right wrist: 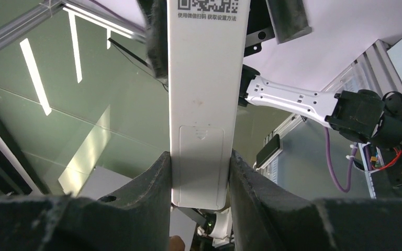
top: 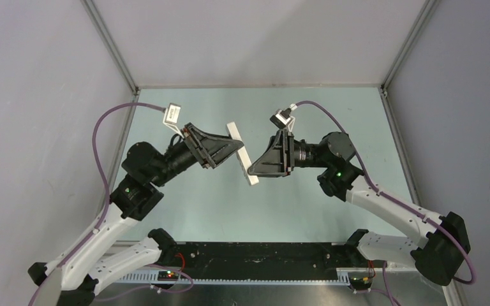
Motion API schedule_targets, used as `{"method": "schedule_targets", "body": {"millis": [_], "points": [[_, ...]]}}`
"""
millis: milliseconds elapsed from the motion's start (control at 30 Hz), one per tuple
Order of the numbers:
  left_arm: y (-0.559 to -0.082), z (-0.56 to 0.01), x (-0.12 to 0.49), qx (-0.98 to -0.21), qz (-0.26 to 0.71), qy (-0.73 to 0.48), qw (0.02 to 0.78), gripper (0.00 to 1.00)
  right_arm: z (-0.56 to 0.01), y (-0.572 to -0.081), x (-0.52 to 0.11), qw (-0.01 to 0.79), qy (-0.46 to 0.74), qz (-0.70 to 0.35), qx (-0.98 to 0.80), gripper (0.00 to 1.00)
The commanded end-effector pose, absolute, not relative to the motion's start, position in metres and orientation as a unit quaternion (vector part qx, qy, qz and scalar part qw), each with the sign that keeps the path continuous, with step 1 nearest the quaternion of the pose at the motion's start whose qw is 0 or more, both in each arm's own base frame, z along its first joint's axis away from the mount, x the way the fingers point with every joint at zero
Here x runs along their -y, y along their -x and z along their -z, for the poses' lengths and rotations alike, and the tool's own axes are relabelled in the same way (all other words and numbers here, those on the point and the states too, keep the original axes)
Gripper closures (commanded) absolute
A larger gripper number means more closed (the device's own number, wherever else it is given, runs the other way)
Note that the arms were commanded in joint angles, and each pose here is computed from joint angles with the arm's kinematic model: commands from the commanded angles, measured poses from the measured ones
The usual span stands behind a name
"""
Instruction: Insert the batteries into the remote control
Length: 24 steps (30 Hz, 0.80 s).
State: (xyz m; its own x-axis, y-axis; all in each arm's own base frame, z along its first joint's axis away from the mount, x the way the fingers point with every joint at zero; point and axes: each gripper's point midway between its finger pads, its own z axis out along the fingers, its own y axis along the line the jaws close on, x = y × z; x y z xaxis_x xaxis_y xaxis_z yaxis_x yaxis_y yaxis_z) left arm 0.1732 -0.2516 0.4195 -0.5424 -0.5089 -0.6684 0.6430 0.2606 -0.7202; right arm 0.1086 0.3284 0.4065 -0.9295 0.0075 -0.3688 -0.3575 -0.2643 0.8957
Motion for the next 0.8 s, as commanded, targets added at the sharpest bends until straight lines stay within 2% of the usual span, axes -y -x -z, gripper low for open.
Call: {"method": "schedule_targets", "body": {"millis": [0, 33, 67, 133, 200, 233, 267, 367, 433, 567, 700, 767], "points": [[-0.171, -0.425, 0.253, -0.623, 0.619, -0.057, 0.475, 0.38, -0.41, -0.104, -0.329, 0.136, 0.175, -0.78, -0.585, 0.77], [-0.172, -0.423, 0.253, -0.625, 0.617, -0.054, 0.475, 0.52, -0.408, -0.105, -0.33, 0.136, 0.173, -0.777, -0.59, 0.76], [-0.173, -0.421, 0.253, -0.627, 0.616, -0.051, 0.475, 0.58, -0.405, -0.106, -0.33, 0.146, 0.178, -0.773, -0.591, 0.75], [-0.178, -0.411, 0.252, -0.634, 0.607, -0.04, 0.477, 0.8, -0.401, -0.108, -0.329, 0.164, 0.177, -0.762, -0.6, 0.72], [-0.181, -0.405, 0.25, -0.64, 0.6, -0.032, 0.479, 0.9, -0.387, -0.113, -0.328, 0.172, 0.163, -0.741, -0.629, 0.59], [-0.182, -0.401, 0.249, -0.644, 0.596, -0.03, 0.479, 0.93, -0.386, -0.117, -0.328, 0.185, 0.157, -0.735, -0.633, 0.5], [-0.185, -0.398, 0.248, -0.648, 0.588, -0.027, 0.483, 0.97, -0.379, -0.118, -0.325, 0.199, 0.162, -0.722, -0.642, 0.46], [-0.197, -0.37, 0.242, -0.693, 0.537, -0.01, 0.481, 1.0, -0.362, -0.131, -0.319, 0.247, 0.151, -0.682, -0.672, 0.22], [-0.208, -0.347, 0.232, -0.726, 0.488, 0.013, 0.485, 1.0, -0.342, -0.143, -0.312, 0.266, 0.139, -0.644, -0.704, 0.13], [-0.23, -0.293, 0.205, -0.784, 0.377, 0.064, 0.489, 1.0, -0.28, -0.172, -0.289, 0.291, 0.09, -0.527, -0.793, 0.06], [-0.247, -0.239, 0.186, -0.838, 0.269, 0.09, 0.466, 1.0, -0.232, -0.187, -0.255, 0.317, 0.052, -0.414, -0.852, 0.03], [-0.255, -0.211, 0.18, -0.864, 0.212, 0.099, 0.445, 0.99, -0.226, -0.184, -0.242, 0.329, 0.042, -0.397, -0.856, 0.03]]}}
